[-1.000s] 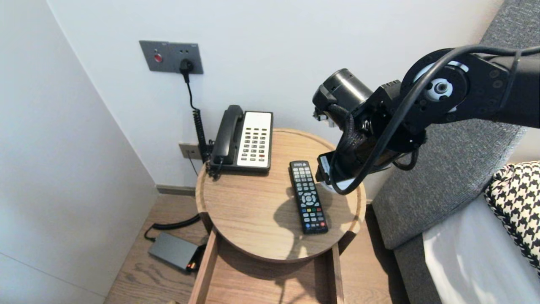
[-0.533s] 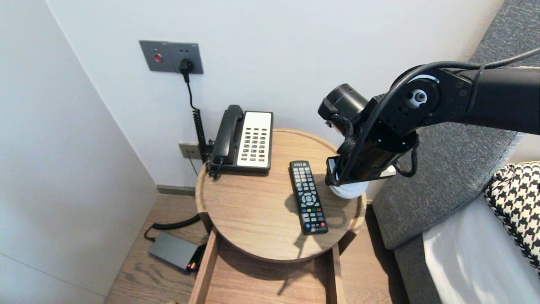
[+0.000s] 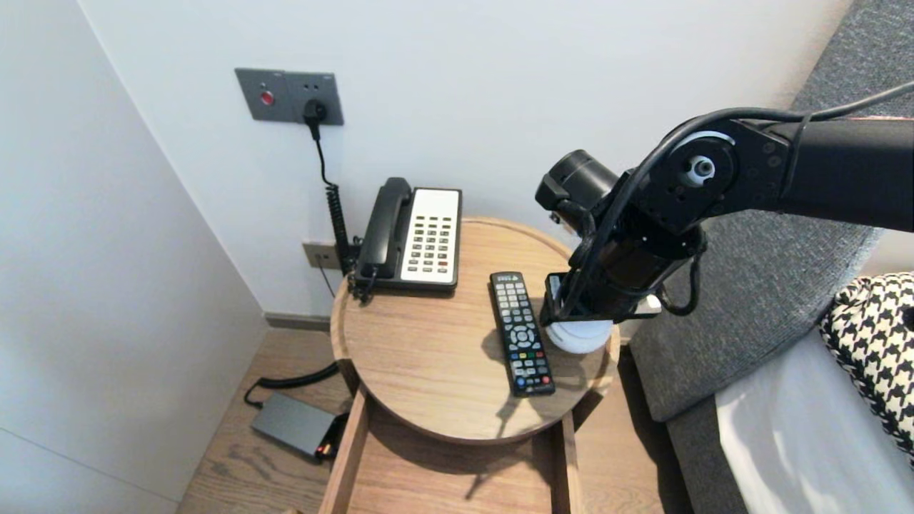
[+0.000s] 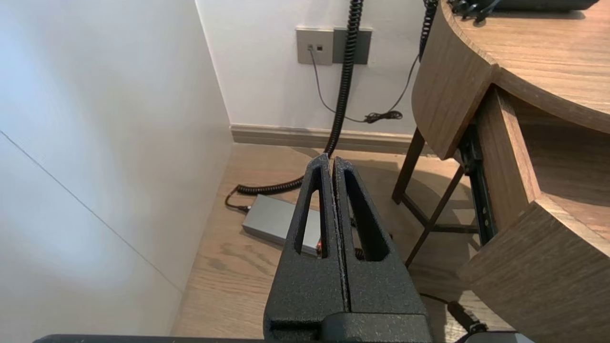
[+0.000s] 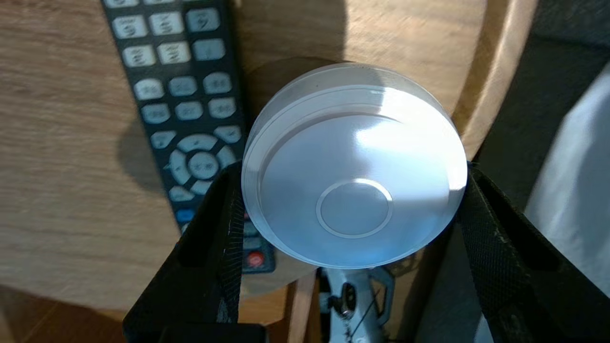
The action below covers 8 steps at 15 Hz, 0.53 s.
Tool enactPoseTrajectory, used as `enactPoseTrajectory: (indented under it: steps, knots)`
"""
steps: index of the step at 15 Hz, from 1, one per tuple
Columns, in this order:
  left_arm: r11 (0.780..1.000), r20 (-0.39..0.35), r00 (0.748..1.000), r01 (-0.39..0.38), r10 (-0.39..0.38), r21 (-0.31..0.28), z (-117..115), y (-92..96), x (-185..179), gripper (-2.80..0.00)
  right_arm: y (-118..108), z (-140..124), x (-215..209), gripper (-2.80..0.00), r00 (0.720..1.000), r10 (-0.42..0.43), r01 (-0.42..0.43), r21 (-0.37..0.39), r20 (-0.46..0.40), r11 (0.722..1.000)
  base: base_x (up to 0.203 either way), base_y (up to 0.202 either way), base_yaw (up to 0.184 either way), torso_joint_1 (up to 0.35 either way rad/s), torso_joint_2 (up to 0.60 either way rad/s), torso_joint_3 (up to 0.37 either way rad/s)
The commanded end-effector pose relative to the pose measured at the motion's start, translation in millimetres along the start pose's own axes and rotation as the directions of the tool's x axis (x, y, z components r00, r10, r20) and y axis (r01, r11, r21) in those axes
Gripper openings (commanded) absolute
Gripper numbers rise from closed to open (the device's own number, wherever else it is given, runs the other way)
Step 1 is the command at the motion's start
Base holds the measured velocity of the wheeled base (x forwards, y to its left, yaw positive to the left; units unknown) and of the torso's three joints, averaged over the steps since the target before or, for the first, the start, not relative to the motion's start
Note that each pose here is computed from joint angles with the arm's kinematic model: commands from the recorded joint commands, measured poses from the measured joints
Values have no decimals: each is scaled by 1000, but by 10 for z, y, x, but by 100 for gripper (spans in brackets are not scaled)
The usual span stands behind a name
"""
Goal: Take the remote control out of the drawer one by one and place them on the table
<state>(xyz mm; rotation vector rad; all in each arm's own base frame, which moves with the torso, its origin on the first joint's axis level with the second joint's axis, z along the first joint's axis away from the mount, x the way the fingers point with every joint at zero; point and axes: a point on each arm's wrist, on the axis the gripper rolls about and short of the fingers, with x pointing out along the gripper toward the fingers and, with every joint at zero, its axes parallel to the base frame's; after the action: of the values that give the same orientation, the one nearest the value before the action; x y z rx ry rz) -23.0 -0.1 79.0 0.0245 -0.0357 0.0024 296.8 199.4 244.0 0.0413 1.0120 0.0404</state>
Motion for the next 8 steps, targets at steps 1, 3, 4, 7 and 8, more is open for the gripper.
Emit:
enactPoseTrajectory:
  steps: [1,3,4,7,8]
  knots:
    - [1000,-11,1000,-1,1,0,-34,-1,8,-280,-2,-17,28,-280,1000,-1,1,9,-27,1000,0,0,0,0,0,0]
    - [1000,-11,1000,1,-1,0,-34,-1,8,-280,-13,-13,63,-280,999,-8,9,12,-37,1000,0,0,0,0,0,0]
    - [1000,-11,1000,1,-1,0,-34,-1,8,-280,-15,-17,63,-280,999,-11,11,11,-41,1000,0,0,0,0,0,0]
    - [1000,-11,1000,-1,1,0,-34,-1,8,-280,-15,-25,96,-280,998,-9,10,9,-62,1000,0,0,0,0,0,0]
    - [1000,-8,1000,0,0,0,-25,-1,6,-280,-17,-25,97,-280,998,-2,3,10,-66,1000,0,0,0,0,0,0]
